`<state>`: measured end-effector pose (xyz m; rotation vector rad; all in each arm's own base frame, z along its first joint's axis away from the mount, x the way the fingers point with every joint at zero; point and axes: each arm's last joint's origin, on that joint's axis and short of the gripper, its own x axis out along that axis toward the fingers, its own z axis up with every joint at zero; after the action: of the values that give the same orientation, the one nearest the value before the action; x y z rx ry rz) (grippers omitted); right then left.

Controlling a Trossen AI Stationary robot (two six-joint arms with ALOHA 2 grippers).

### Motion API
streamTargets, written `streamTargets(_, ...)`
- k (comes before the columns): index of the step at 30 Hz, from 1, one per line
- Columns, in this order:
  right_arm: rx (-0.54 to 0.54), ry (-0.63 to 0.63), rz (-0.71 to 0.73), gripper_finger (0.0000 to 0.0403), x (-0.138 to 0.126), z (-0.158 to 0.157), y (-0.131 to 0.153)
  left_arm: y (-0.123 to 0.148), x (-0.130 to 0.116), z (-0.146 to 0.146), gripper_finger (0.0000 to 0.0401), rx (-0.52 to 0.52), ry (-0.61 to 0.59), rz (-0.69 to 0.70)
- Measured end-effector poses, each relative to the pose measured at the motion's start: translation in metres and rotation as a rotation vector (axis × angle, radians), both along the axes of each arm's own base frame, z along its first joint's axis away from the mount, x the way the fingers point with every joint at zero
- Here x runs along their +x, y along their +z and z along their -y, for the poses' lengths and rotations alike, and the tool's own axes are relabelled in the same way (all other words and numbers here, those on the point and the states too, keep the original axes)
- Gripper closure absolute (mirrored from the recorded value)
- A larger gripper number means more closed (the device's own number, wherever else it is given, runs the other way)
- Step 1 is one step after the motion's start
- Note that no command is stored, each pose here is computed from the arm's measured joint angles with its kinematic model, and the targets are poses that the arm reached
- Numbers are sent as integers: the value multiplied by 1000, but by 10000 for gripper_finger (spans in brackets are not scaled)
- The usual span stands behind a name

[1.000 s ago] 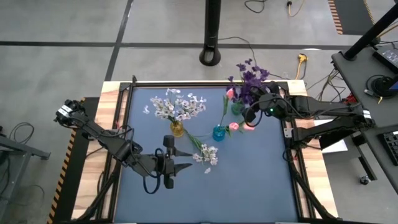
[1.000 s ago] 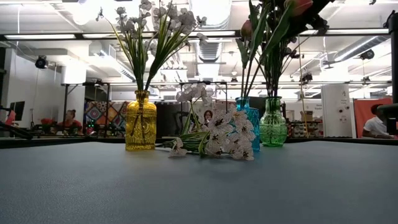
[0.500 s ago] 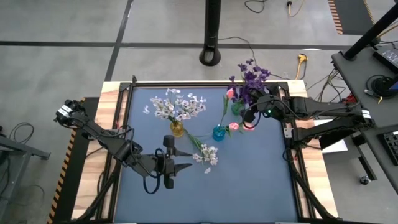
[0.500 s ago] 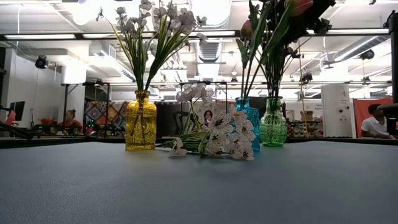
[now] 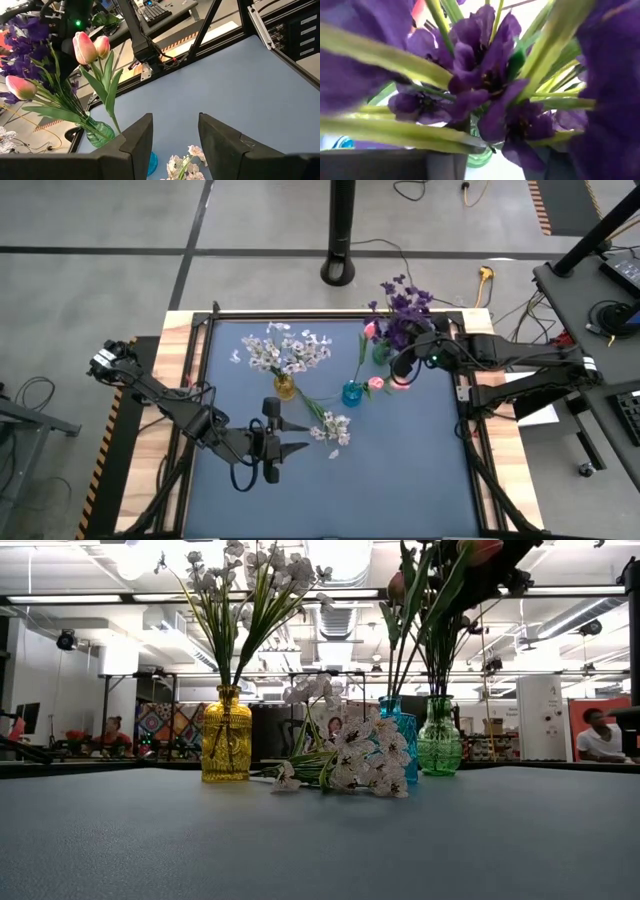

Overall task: Sort flowers into vase by color
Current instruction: Put the violet flowers into the green flower vase

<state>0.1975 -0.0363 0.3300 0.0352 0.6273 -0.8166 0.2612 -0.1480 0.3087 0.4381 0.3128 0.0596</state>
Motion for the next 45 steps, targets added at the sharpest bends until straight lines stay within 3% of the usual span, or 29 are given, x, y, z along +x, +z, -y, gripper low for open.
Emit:
streamTargets(10,61,13,20,197,-8,-4,25,0,0,0,259,0,1,0)
streamTargets(28,60,46,109,185,-17,-10,64,0,0,0,259,-3,5,1)
streamTargets(36,60,46,152,148,-21,-11,77,0,0,0,259,-3,5,1)
streamTargets(45,149,77,219,112,-27,-13,93,0,0,0,259,-6,6,2)
